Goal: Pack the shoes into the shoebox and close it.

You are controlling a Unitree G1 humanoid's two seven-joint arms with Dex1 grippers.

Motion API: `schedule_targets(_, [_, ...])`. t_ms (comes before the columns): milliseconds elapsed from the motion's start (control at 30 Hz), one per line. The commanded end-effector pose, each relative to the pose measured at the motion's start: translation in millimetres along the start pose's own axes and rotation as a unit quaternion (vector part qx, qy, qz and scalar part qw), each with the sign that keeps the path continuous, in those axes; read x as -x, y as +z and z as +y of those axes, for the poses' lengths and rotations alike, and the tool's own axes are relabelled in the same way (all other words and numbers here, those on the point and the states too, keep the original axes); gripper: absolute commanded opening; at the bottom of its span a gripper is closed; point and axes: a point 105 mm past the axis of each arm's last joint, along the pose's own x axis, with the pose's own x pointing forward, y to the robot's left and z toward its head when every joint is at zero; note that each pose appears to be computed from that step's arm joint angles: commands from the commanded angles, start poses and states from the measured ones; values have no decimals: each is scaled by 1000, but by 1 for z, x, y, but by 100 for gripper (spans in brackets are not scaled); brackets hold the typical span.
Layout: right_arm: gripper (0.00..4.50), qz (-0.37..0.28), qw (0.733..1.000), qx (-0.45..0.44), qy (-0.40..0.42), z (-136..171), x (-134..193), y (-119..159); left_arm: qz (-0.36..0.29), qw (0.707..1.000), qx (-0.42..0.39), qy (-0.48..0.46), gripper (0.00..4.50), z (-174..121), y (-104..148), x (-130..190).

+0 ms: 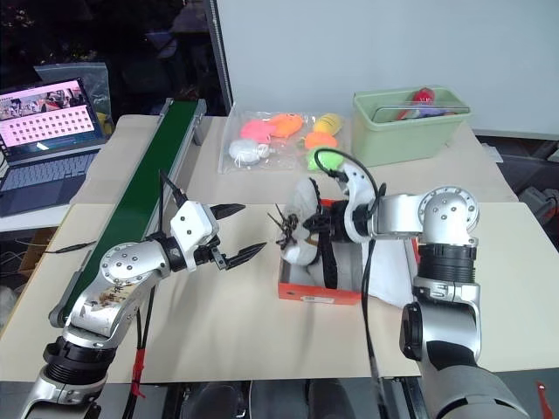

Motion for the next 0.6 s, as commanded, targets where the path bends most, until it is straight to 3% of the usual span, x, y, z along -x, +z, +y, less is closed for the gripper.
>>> schedule_targets(33, [63, -10, 1000, 7, 0, -1, 8, 4, -21, 1000, -21, 10, 446, 4, 13, 4])
schedule_targets(333, [63, 33, 999, 2, -14, -10, -11, -26, -22, 999, -26, 19, 446, 6, 16, 5])
schedule_targets(467, [63, 83, 995, 48, -33, -9, -27, -55, -24, 999, -26, 22, 446, 6, 17, 4])
schedule_targets(600, [63, 95, 992, 61, -53, -21, -22, -59, -26, 999, -27, 23, 446, 6, 20, 4])
